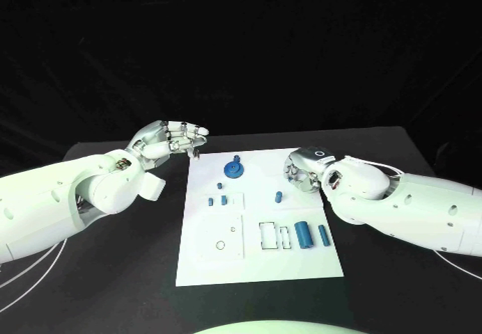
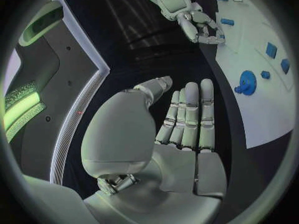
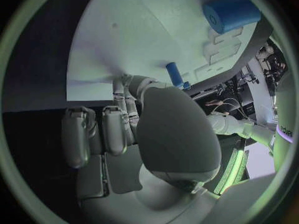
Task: Assemble the parts on the task board
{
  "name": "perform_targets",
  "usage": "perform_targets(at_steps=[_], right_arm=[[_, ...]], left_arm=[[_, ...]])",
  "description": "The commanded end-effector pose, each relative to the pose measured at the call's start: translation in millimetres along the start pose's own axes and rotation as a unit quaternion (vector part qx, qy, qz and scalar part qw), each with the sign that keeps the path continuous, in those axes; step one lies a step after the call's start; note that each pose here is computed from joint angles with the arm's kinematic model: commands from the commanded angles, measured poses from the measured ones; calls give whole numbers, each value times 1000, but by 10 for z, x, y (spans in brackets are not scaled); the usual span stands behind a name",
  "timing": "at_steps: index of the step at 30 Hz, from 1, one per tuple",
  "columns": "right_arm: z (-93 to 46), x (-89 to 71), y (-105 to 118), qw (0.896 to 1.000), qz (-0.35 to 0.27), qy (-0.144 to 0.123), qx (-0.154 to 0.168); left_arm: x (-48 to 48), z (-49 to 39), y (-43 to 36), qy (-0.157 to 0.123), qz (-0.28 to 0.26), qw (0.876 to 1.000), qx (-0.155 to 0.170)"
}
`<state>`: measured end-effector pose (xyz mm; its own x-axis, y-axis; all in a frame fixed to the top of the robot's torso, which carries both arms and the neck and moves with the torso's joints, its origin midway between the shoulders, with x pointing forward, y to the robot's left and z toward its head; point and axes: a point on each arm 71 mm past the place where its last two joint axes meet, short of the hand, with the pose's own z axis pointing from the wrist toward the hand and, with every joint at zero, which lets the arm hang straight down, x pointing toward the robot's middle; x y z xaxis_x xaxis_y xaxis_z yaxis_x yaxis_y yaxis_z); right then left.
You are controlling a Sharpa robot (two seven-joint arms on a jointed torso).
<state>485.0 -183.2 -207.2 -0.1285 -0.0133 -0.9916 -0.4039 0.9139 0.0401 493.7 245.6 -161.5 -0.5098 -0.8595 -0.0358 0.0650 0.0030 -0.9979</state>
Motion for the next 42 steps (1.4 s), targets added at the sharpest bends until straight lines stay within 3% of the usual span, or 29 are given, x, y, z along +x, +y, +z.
perform_targets(at_steps=[1,10,42], right_arm=[[-15,131,6,999,-24,28,8],[-24,121,10,1000,-22,9,8],[-207,-124,36,997,24,-71,-2]], left_arm=[[16,7,-13,1,-1,1000,3],[-21,3,-20,-15,5,1000,9],[-46,3,-14,-19,6,1000,8]])
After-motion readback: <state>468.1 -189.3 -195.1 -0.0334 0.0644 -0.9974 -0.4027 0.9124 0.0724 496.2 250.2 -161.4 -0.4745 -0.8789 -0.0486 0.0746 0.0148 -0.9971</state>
